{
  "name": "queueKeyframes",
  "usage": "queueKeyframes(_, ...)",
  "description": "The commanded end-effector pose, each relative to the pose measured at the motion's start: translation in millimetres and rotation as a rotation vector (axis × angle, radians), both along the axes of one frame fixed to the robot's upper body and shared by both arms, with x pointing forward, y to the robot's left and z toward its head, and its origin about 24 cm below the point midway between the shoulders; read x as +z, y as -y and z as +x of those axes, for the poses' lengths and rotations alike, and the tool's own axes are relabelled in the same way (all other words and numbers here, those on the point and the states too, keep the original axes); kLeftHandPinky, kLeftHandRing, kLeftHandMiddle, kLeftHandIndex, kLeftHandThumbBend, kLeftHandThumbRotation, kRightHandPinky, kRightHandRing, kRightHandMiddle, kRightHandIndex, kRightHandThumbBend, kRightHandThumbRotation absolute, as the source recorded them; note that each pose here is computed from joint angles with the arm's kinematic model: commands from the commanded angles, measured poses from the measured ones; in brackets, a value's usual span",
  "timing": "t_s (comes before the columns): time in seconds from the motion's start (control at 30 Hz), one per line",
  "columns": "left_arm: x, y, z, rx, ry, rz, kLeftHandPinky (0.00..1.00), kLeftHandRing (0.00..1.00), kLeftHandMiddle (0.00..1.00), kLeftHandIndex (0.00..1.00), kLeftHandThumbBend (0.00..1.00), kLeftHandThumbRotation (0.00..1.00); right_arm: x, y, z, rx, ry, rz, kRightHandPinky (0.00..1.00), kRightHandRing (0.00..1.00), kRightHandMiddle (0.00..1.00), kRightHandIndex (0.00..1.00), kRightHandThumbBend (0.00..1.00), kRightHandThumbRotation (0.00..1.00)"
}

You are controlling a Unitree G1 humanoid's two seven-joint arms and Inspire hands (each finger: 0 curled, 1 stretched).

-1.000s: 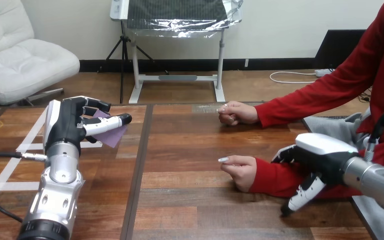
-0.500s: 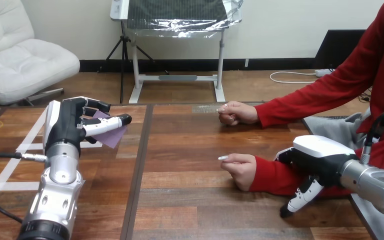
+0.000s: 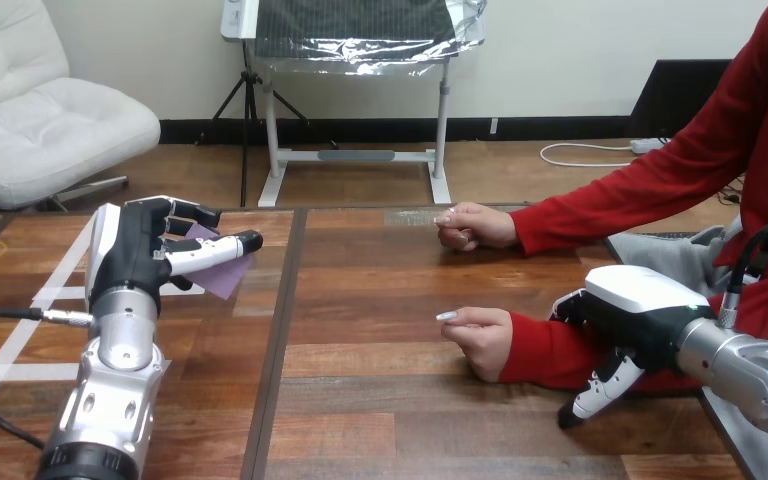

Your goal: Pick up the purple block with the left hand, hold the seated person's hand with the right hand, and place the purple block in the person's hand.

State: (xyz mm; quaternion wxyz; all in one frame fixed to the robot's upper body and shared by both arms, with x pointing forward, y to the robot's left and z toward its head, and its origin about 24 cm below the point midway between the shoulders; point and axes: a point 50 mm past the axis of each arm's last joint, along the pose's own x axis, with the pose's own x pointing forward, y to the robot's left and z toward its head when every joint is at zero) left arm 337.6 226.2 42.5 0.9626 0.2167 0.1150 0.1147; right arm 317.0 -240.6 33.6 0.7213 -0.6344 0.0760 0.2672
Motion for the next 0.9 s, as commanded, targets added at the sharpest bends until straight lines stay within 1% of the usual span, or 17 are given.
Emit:
queueKeyframes(0.0,28.8,1.0,8.7,-0.010,0.118,0.018,0.44,0.45,0.48,0.47,0.70,0.00,13.8,-13.0,15.9,0.024,0.072,-0.003,0.47,0.57,0.60,0.61,0.94,0.23)
queueKeyframes(0.07,28.7,1.1,8.3,-0.010,0.118,0.017,0.44,0.46,0.48,0.47,0.69,0.00,13.4,-12.8,15.6,0.025,0.077,-0.001,0.44,0.54,0.58,0.59,0.92,0.22)
queueKeyframes(0.37,28.3,0.9,8.3,-0.010,0.115,0.008,0.45,0.46,0.49,0.47,0.69,0.00,10.7,-12.9,16.6,0.019,0.063,0.000,0.35,0.44,0.51,0.54,0.84,0.22)
queueKeyframes(0.53,28.5,1.0,8.0,-0.012,0.117,0.008,0.45,0.46,0.49,0.47,0.69,0.00,9.8,-12.4,16.4,0.021,0.070,-0.001,0.29,0.37,0.45,0.49,0.80,0.22)
queueKeyframes(0.8,28.8,1.0,7.9,-0.013,0.122,0.006,0.45,0.46,0.48,0.47,0.68,0.00,8.1,-11.5,16.0,0.023,0.093,-0.001,0.24,0.31,0.40,0.44,0.78,0.24)
queueKeyframes(0.87,28.9,1.0,7.9,-0.013,0.121,0.007,0.45,0.45,0.48,0.47,0.68,0.00,7.7,-11.4,16.1,0.020,0.095,-0.002,0.21,0.27,0.37,0.42,0.77,0.25)
